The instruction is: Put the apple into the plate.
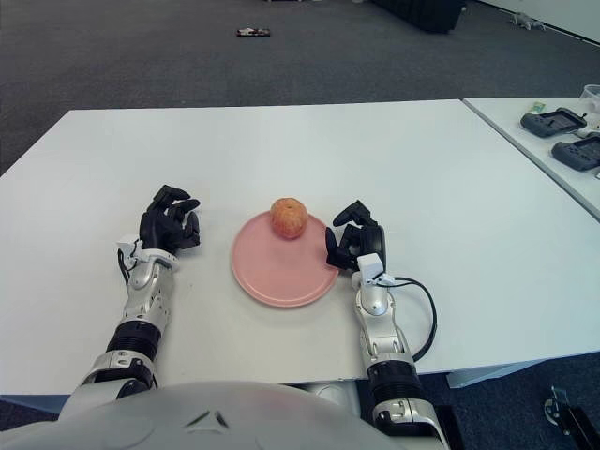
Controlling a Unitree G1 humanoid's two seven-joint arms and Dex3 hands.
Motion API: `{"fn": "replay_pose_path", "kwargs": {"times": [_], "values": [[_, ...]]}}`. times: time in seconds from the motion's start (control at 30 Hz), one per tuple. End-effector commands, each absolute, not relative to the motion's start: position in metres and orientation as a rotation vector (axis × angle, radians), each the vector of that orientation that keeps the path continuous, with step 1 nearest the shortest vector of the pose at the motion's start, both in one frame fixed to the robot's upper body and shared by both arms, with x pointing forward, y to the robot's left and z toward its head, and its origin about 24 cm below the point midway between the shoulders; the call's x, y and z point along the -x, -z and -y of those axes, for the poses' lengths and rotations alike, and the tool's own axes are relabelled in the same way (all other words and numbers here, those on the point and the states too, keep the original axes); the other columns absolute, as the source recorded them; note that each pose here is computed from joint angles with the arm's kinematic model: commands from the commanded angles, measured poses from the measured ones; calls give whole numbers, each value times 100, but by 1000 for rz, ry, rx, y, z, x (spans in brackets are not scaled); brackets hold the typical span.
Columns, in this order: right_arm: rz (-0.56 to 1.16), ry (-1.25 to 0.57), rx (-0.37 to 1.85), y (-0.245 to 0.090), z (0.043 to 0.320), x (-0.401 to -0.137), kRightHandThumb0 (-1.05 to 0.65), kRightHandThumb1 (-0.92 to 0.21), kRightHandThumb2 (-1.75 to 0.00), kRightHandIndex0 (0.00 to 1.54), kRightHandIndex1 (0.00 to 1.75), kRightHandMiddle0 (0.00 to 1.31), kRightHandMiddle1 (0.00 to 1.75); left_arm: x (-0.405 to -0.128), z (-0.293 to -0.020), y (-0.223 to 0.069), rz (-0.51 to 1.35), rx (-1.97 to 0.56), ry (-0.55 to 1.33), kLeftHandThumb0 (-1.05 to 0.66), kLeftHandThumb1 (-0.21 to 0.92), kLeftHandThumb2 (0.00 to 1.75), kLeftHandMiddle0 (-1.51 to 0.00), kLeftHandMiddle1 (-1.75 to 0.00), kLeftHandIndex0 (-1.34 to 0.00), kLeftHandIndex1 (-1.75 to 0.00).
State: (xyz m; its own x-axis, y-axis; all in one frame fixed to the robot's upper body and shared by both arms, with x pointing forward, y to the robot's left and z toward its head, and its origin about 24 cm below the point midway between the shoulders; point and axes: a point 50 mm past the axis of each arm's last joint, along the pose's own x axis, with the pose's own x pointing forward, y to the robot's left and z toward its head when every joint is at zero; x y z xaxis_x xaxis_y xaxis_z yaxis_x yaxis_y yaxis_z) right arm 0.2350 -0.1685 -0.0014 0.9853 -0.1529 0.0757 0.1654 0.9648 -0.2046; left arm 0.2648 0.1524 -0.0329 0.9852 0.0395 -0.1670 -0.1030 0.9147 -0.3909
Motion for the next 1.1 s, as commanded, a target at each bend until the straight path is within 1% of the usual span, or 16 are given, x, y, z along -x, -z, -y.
{"fn": "replay_pose_path", "kwargs": {"times": [0.0,0.3,0.73,1.07], "values": [[15,156,206,10,167,-232,-46,-38,-125,107,175,56,175,-245,-152,59,-300,398,-74,-1,-8,175,-93,-175,-72,-165],[25,161,192,11,170,-232,-46,-38,-124,107,175,56,175,-242,-151,61,-307,372,-52,-1,-8,175,-93,-175,-72,-165],[13,173,165,12,176,-231,-47,-36,-128,113,175,58,175,-239,-150,63,-334,362,-52,-1,-9,175,-92,-175,-73,-165],[3,182,151,13,181,-231,-47,-34,-130,113,175,59,175,-238,-150,63,-340,368,-46,-1,-9,175,-92,-175,-73,-165]]}}
